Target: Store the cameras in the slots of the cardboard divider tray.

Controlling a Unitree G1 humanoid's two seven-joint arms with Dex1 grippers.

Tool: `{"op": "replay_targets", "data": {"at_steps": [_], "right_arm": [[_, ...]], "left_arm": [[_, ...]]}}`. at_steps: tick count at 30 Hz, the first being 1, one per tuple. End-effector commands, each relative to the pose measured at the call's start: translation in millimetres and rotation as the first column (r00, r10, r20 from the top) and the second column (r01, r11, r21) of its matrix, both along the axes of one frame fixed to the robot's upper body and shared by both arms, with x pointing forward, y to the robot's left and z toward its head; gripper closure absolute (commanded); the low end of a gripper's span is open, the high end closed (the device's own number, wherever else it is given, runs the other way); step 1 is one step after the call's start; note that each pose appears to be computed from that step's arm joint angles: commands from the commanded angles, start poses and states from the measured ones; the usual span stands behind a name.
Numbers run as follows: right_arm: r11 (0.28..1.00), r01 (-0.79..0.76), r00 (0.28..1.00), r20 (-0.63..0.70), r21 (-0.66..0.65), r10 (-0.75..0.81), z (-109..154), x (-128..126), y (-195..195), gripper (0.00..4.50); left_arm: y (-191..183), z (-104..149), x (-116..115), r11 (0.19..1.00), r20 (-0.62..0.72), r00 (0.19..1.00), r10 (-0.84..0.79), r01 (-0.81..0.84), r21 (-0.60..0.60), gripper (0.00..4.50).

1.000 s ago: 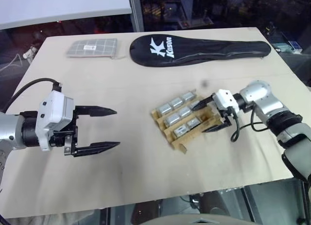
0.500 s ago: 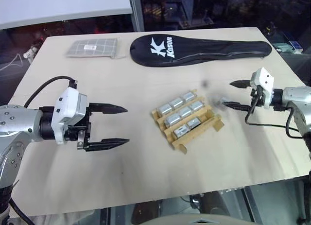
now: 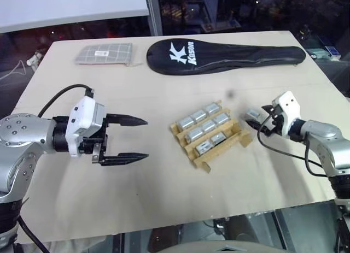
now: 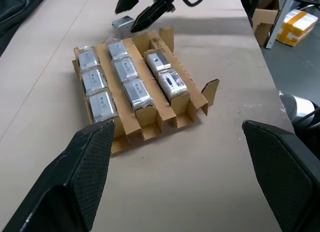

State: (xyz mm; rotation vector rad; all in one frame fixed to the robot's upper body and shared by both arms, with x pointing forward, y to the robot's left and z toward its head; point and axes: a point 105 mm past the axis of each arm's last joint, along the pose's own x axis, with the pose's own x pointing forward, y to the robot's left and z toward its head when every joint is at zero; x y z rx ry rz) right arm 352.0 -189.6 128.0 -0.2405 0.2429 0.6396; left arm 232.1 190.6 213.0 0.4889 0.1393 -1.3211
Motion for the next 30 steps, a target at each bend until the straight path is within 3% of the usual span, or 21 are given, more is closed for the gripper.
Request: {"op": "replay_targets", "data": {"at_steps": [1,3,5,7,11,15,19,21,23,26,30], "right_arm": [[1.0,0.004,0.999,0.053,0.006,-0.004,12.0,4.4,-4.1,0.04],[1.0,-0.023,0.998,0.054,0.01,0.023,11.6,4.5,-2.8,0.04],[0.999,-0.032,0.998,0.056,0.004,0.031,10.9,5.3,-3.7,0.9],[0.999,-0.045,0.997,0.057,-0.004,0.045,10.6,5.2,-4.0,2.11],[0.997,-0.072,0.993,0.089,-0.014,0.073,16.7,4.6,-3.7,3.81],[0.982,-0.182,0.975,0.122,-0.048,0.186,33.3,-5.1,-0.9,3.85],[0.896,-0.424,0.872,0.208,-0.13,0.443,53.7,-21.8,11.2,3.85],[0.819,-0.544,0.788,0.225,-0.183,0.573,62.6,-31.1,17.5,3.85],[0.693,-0.68,0.674,0.168,-0.242,0.72,65.0,-45.5,23.8,3.85],[0.539,-0.814,0.52,0.14,-0.217,0.842,75.1,-58.2,36.0,3.85],[0.44,-0.858,0.437,0.074,-0.266,0.897,67.8,-55.6,48.6,3.85]], "left_arm": [[-1.3,6.0,1.9,1.0,0.046,0.999,-0.006,0.006,0.001,0.29],[-0.2,6.0,5.1,1.0,0.066,0.998,0.011,-0.012,0.007,0.29],[0.6,6.2,7.2,1.0,0.073,0.997,0.029,-0.03,0.001,0.29],[1.5,5.4,7.7,0.999,0.077,0.996,0.041,-0.041,0.0,0.29],[1.3,4.6,8.1,0.999,0.083,0.995,0.049,-0.049,-0.004,0.29],[2.4,4.3,8.3,0.998,0.089,0.994,0.058,-0.057,-0.014,0.29],[3.2,2.5,9.9,0.998,0.091,0.994,0.061,-0.06,-0.015,0.29],[3.2,2.5,10.7,0.998,0.093,0.994,0.061,-0.06,-0.017,0.29],[3.4,2.3,10.9,0.998,0.095,0.994,0.06,-0.059,-0.017,0.29],[4.2,1.7,9.6,0.998,0.099,0.993,0.061,-0.059,-0.018,0.29],[3.8,1.5,5.4,0.998,0.098,0.993,0.068,-0.066,-0.024,0.29]]}}
